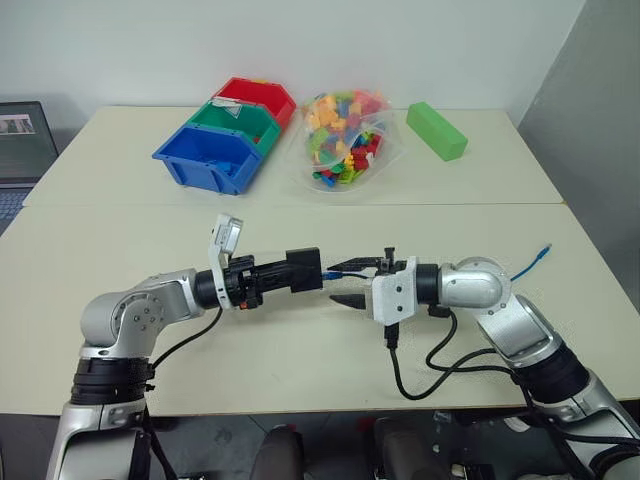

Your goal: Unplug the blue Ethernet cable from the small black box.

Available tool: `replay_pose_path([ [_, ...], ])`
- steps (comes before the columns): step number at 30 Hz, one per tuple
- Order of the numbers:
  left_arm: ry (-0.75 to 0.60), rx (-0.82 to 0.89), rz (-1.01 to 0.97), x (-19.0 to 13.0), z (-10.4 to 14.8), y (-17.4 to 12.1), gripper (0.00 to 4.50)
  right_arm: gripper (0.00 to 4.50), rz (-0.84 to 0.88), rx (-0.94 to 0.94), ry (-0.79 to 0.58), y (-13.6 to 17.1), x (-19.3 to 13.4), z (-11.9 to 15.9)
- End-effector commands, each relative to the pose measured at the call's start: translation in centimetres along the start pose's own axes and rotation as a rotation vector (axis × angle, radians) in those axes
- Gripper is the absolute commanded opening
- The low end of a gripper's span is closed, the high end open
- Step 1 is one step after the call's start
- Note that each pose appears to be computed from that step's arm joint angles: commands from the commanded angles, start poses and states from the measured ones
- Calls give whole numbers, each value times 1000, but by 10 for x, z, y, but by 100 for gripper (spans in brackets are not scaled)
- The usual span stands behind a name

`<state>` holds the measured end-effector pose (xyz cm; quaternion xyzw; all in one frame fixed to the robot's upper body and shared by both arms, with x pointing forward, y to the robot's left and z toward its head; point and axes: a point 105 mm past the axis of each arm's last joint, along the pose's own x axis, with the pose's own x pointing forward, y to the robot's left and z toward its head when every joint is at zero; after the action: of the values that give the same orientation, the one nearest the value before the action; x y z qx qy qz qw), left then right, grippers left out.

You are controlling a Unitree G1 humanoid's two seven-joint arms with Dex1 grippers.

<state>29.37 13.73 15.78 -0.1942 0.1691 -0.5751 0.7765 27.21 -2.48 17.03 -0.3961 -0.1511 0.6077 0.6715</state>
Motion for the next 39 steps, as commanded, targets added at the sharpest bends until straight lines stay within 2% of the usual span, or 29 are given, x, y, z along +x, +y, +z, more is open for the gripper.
replay_pose_path([
  [1, 41, 73, -59, -3, 7, -8, 79, 234, -26, 257, -66, -8, -14, 10],
  [5, 78, 107, -110, -4, 7, -14, 79, 234, -41, 580, -123, -10, -19, 6],
  [10, 50, 125, -142, -4, 18, -18, 79, 234, -21, 941, -178, 1, -17, -6],
  [13, 54, 122, -151, -4, 18, -20, 79, 234, -20, 1091, -240, 2, -12, -6],
  [20, 55, 119, -155, -5, 19, -22, 79, 234, -24, 1176, -311, -2, -4, 1],
  [37, 54, 115, -148, -6, 17, -23, 79, 234, -13, 1179, -305, -1, 4, 2],
  [39, 51, 113, -147, -7, 18, -22, 79, 197, 1, 1177, -305, 0, 4, 2],
])
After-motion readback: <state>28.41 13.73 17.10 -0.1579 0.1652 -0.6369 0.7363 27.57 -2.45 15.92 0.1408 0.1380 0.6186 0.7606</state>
